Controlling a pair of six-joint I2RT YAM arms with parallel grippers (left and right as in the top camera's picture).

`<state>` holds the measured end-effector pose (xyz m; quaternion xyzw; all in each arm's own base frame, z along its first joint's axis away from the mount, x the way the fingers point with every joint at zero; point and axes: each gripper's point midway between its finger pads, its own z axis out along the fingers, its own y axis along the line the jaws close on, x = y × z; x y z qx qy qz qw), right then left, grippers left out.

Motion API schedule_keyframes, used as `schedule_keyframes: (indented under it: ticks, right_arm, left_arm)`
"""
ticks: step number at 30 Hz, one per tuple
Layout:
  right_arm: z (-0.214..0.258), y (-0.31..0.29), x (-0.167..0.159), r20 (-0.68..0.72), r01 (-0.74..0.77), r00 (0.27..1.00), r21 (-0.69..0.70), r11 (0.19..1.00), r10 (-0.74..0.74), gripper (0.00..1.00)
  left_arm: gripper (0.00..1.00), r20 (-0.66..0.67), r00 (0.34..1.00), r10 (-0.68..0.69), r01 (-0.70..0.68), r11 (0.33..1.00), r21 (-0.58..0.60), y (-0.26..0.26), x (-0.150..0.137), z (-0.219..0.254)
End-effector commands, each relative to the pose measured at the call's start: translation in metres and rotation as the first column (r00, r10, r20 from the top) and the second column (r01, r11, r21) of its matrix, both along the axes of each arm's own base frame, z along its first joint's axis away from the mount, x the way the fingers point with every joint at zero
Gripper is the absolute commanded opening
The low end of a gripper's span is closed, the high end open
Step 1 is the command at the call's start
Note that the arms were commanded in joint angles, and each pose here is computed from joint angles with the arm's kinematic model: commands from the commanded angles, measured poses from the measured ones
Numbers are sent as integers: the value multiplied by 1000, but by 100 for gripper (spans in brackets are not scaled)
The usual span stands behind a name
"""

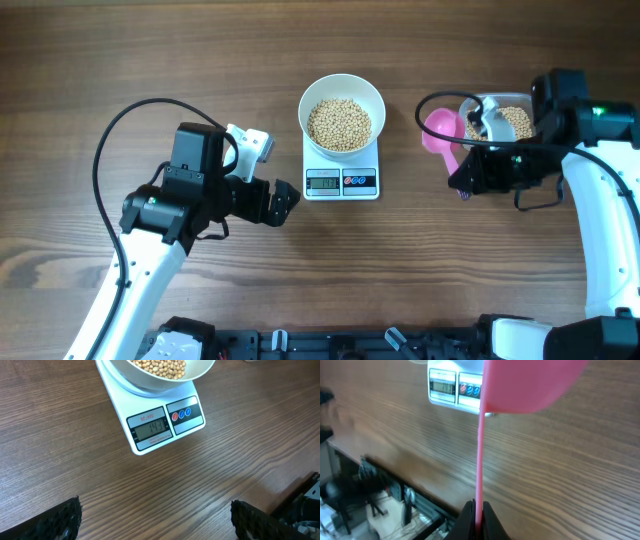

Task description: Scoop item into bowl and weigh 150g on scale

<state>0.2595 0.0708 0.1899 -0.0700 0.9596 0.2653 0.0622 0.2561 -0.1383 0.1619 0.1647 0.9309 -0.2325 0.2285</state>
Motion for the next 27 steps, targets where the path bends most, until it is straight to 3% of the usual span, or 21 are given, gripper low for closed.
schedule_keyframes:
  ticks: [1, 3, 6, 10, 15, 27]
  right_arm:
    - [8, 5, 12, -73, 217, 974, 52, 975, -213, 4]
    - [6, 8, 9, -114, 242, 966, 68, 968, -234, 4]
    - [5, 16, -6, -130, 157, 981, 114, 981, -142, 4]
    - [-4, 8, -21, -203, 157, 968, 42, 987, -146, 4]
    - [-30, -44, -39, -286, 307, 868, -333, 891, -406, 4]
    - [-29, -41, -37, -267, 247, 905, -305, 920, -331, 4]
  left_arm:
    - [100, 9, 1000, -11, 11, 1000, 11, 2, 1, -1]
    - [100, 9, 1000, -11, 11, 1000, 11, 2, 1, -1]
    - [100, 8, 1000, -11, 11, 1000, 11, 2, 1, -1]
    - [100, 8, 1000, -11, 11, 1000, 11, 2, 1, -1]
    - [100, 9, 1000, -11, 11, 1000, 11, 2, 1, -1]
    - [100, 9, 1000, -11, 11, 1000, 11, 2, 1, -1]
